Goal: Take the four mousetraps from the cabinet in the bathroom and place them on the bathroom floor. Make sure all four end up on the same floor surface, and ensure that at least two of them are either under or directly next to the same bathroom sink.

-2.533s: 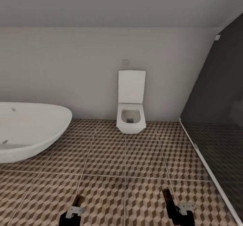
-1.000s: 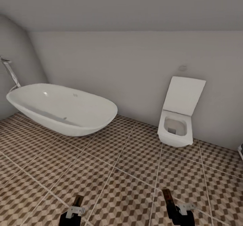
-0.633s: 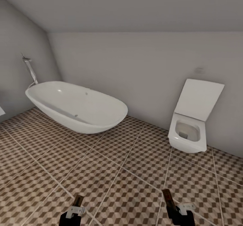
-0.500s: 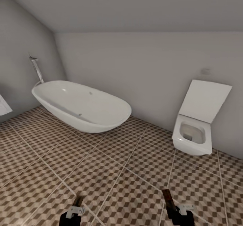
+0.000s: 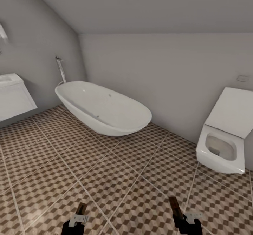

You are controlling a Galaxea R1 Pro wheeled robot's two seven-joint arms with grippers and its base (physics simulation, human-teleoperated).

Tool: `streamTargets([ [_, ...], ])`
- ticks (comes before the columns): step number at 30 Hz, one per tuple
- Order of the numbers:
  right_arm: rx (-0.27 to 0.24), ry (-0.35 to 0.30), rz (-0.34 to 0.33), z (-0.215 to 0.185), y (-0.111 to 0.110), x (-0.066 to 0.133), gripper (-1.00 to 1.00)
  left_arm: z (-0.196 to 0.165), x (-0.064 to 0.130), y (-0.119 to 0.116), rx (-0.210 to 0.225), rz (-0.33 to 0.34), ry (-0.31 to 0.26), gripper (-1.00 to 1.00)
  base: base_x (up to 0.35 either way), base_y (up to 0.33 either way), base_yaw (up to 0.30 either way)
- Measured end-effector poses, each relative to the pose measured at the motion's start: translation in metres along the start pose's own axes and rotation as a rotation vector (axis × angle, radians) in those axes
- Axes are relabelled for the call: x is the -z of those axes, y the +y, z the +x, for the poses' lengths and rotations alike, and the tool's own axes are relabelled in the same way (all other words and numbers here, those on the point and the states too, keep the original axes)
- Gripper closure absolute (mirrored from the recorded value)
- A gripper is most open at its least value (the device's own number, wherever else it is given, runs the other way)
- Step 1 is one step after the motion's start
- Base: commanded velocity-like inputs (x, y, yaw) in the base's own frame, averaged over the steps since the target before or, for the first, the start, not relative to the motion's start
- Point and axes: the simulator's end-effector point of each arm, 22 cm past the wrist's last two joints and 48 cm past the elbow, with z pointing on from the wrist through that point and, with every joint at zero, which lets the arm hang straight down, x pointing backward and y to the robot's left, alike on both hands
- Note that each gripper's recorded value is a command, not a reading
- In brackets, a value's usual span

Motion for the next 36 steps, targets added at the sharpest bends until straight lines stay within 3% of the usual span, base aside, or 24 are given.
streamTargets([
  [15,0.000,0.000,0.000,0.0001,0.0000,0.0001,1.00,0.0000,0.0001,0.0000,0.000,0.000,0.000,1.00,0.018,0.000,0.286],
  [36,0.000,0.001,0.000,0.0008,0.0000,0.0004,1.00,-0.0001,0.0002,0.0000,0.000,0.000,0.000,1.00,0.142,0.000,0.286],
])
